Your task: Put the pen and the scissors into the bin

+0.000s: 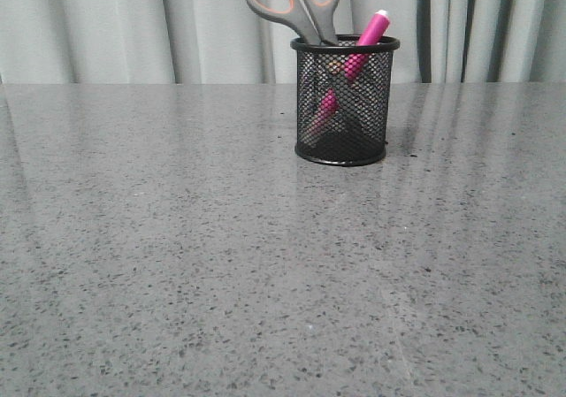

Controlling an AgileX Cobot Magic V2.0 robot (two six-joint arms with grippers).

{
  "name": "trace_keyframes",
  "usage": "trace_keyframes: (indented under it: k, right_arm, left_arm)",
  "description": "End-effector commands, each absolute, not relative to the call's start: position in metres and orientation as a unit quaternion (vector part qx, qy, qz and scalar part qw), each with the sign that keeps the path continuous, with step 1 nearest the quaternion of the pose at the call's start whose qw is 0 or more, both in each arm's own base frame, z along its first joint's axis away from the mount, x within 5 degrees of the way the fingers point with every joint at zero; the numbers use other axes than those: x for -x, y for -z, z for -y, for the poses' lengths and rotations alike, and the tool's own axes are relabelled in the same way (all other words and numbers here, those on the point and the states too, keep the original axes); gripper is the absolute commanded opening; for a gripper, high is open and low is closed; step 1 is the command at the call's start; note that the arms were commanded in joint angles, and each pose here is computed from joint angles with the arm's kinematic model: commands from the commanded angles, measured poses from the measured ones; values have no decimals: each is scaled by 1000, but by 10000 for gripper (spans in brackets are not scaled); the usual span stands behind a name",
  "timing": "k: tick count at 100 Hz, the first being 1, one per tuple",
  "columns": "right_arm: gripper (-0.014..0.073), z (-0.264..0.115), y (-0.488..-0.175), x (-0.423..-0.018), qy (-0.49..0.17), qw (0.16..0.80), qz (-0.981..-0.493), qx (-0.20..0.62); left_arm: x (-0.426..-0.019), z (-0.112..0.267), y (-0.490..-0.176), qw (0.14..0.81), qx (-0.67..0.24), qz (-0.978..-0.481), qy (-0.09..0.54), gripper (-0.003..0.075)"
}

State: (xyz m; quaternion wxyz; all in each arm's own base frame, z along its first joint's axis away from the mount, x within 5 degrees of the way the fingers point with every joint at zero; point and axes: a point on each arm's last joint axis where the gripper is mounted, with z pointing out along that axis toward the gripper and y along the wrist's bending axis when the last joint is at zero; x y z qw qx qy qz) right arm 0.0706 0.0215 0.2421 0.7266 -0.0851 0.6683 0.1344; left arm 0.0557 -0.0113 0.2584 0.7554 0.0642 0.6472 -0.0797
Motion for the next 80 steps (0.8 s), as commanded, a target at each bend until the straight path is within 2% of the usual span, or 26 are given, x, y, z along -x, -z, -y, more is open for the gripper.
trace_keyframes:
  k: [1, 58, 71, 80]
  right_arm:
    - [-76, -18, -257, -71, -124, 758, -637, 68]
    - [-76, -18, -257, -71, -124, 758, -637, 68]
    - [-76, -18, -257, -71, -124, 758, -637, 68]
    - [-76, -18, -257, -71, -124, 758, -637, 68]
  left_arm:
    - [-55, 8, -269, 772, -48, -630, 75, -19]
    - [-55, 8, -269, 772, -48, -630, 75, -19]
    - [-55, 10, -268, 771, -112, -626, 10, -19]
    - [-56, 9, -266, 773, -106, -626, 2, -19]
